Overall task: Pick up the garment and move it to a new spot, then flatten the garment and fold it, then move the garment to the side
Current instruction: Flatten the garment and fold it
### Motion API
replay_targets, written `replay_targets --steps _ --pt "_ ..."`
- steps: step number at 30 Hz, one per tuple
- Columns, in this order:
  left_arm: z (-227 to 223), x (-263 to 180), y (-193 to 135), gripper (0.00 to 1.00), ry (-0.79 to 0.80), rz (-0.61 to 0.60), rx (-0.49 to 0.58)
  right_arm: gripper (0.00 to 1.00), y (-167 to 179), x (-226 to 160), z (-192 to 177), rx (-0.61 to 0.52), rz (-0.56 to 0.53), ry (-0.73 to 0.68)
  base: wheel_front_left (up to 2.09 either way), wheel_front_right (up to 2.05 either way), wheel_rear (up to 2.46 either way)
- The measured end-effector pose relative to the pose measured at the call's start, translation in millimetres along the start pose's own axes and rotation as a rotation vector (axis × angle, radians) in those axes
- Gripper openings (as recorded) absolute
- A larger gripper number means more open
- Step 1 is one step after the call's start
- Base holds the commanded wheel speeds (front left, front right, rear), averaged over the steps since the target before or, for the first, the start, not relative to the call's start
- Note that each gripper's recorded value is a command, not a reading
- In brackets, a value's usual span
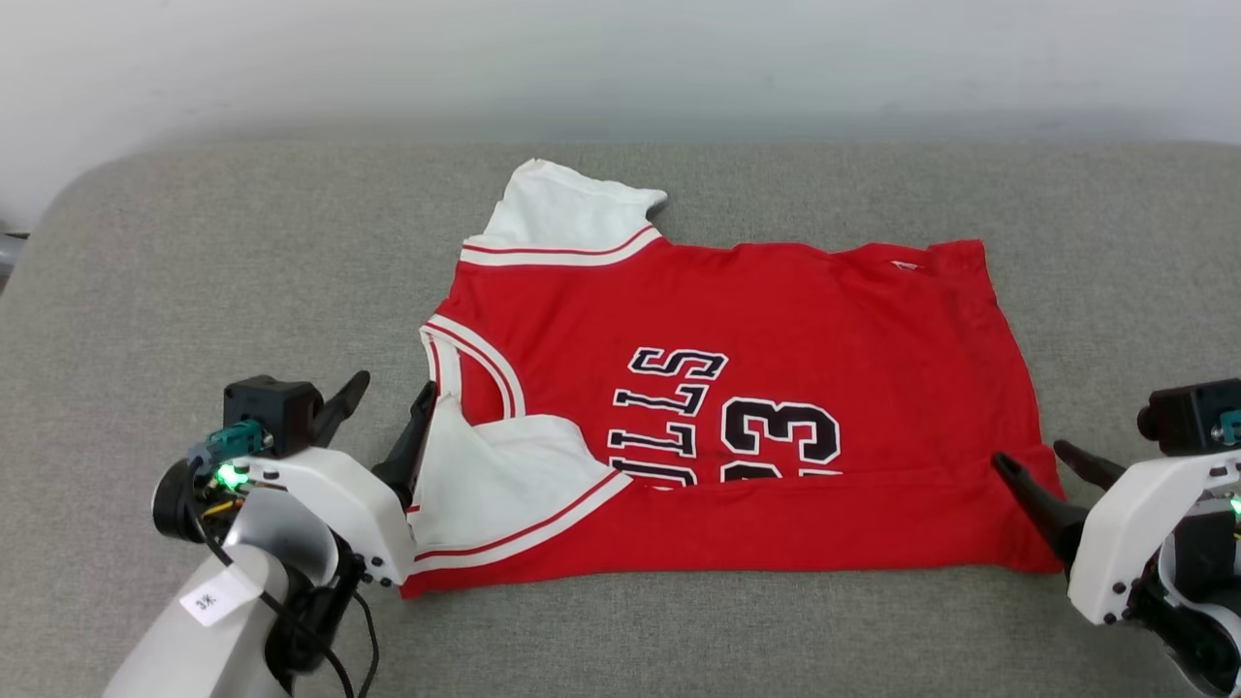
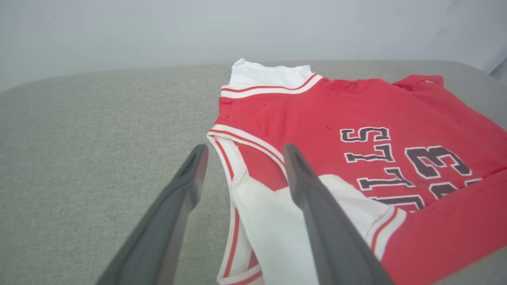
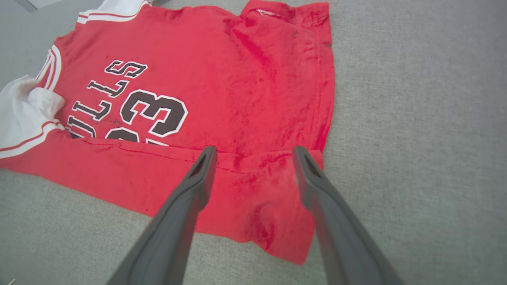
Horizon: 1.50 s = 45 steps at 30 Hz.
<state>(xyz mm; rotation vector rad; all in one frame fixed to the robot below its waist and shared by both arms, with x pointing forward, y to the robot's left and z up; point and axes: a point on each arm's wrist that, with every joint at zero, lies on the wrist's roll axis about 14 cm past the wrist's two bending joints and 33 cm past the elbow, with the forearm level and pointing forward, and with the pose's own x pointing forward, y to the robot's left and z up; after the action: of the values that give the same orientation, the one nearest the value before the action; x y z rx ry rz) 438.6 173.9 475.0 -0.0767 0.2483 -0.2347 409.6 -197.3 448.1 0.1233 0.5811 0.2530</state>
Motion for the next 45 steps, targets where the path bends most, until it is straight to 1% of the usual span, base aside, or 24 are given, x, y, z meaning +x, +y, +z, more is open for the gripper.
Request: replay_targets --steps 4,8,11,18,21,30,34,37,38,39,40,45 --pt "3 -11 -8 1.0 -0.003 0.006 -0.036 1.0 5 -10 -1 -0.015 -0.006 0.011 0.0 0.0 0.0" --pt "-22 -33 -23 1.0 0.116 0.003 -0.048 1.0 6 -24 -13 -0.02 -0.052 0.076 0.0 0.0 0.0" --pt "-35 -43 -26 1.0 0.183 0.012 -0.038 1.0 0 -31 -24 -0.015 -0.096 0.129 0.0 0.0 0.0" --pt "-71 -58 -19 1.0 0.368 0.051 0.002 1.0 -8 -39 -38 -0.009 -0.17 0.209 0.0 0.0 0.0" --pt "-77 -58 -14 1.0 0.406 0.069 0.02 1.0 -10 -39 -40 -0.009 -0.187 0.219 0.0 0.0 0.0" --pt "-102 -51 0 1.0 0.492 0.112 0.027 1.0 -13 -34 -45 0.008 -0.201 0.244 0.0 0.0 0.0" --pt "-115 -46 5 1.0 0.541 0.103 0.057 1.0 -17 -31 -51 0.014 -0.211 0.263 0.0 0.0 0.0" --pt "-124 -44 3 1.0 0.578 0.083 0.05 1.0 -19 -29 -54 0.019 -0.215 0.275 0.0 0.0 0.0" --pt "-126 -43 2 0.87 0.592 0.074 0.046 1.0 -20 -29 -54 0.021 -0.217 0.274 0.0 0.0 0.0" --pt "-128 -43 1 0.4 0.604 0.064 0.039 1.0 -21 -29 -54 0.022 -0.22 0.272 0.0 0.0 0.0" --pt "-130 -42 -1 0.0 0.612 0.057 0.03 1.0 -22 -28 -54 0.022 -0.223 0.27 0.0 0.0 0.0" --pt "-128 -42 -8 0.0 0.596 0.042 -0.005 1.0 -26 -28 -46 -0.008 -0.236 0.245 0.0 0.0 0.0"
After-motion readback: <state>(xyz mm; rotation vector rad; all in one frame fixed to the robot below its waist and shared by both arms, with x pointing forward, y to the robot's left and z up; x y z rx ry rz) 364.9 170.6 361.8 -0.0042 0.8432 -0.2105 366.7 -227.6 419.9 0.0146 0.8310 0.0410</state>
